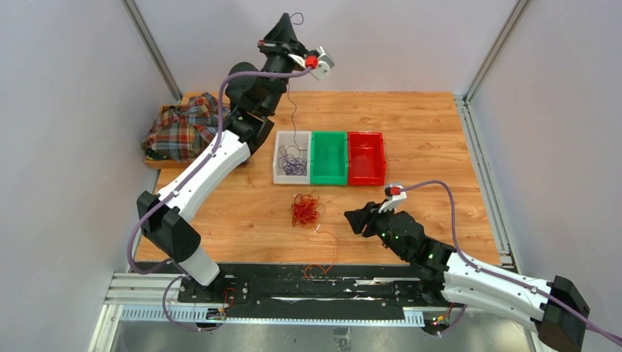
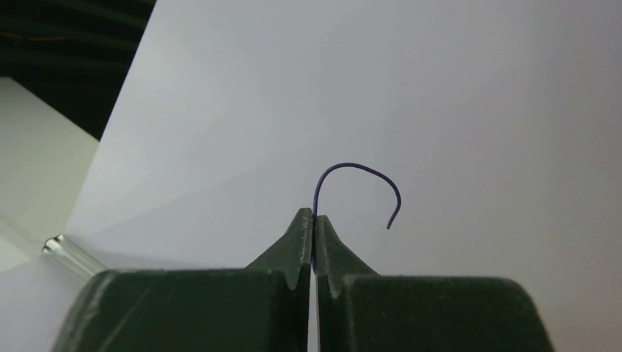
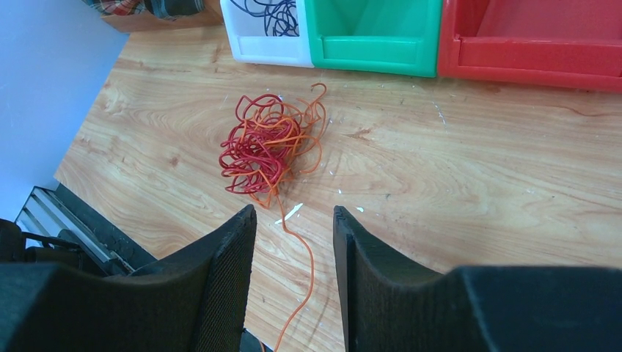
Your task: Untangle the cables
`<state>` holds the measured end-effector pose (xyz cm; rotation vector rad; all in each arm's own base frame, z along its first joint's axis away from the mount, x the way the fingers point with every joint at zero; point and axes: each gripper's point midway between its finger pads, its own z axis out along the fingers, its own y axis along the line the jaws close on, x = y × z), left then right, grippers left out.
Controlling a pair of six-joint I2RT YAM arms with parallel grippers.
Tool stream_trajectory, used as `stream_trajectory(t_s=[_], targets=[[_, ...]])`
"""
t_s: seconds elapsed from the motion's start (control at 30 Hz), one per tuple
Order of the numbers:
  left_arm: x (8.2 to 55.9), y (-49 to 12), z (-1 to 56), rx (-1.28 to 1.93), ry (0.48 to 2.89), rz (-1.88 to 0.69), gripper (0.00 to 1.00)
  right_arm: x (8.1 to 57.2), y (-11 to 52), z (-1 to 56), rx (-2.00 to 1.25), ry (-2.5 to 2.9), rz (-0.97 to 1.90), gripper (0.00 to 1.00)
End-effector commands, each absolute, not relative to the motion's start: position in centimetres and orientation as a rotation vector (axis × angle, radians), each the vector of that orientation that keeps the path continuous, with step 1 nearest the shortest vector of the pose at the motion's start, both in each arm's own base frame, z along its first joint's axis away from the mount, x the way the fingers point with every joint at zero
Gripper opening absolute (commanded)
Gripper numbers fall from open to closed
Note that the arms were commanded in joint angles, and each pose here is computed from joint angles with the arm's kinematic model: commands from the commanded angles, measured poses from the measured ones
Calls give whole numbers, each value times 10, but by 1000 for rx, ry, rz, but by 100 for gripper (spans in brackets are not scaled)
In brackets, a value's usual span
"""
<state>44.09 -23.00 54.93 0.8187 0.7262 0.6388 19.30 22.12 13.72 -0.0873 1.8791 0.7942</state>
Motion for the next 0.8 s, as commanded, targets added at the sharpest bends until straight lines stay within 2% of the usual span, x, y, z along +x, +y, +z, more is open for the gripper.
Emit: stream_trajectory(t_s=[0.0,0.17,0.47,0.77], targets=[[444,-214,553,775,784,649,1,192,219,134,-77,1887,776,43],[441,-218,474,926,889,600,1,192,221,134,-88,1894,771,42],[419,-216,313,1161,1451,273,0,193,219,131,-77,1903,762,42],[418,-214,250,1240,1647,241,0,193,221,130,-79,1911,763,41]])
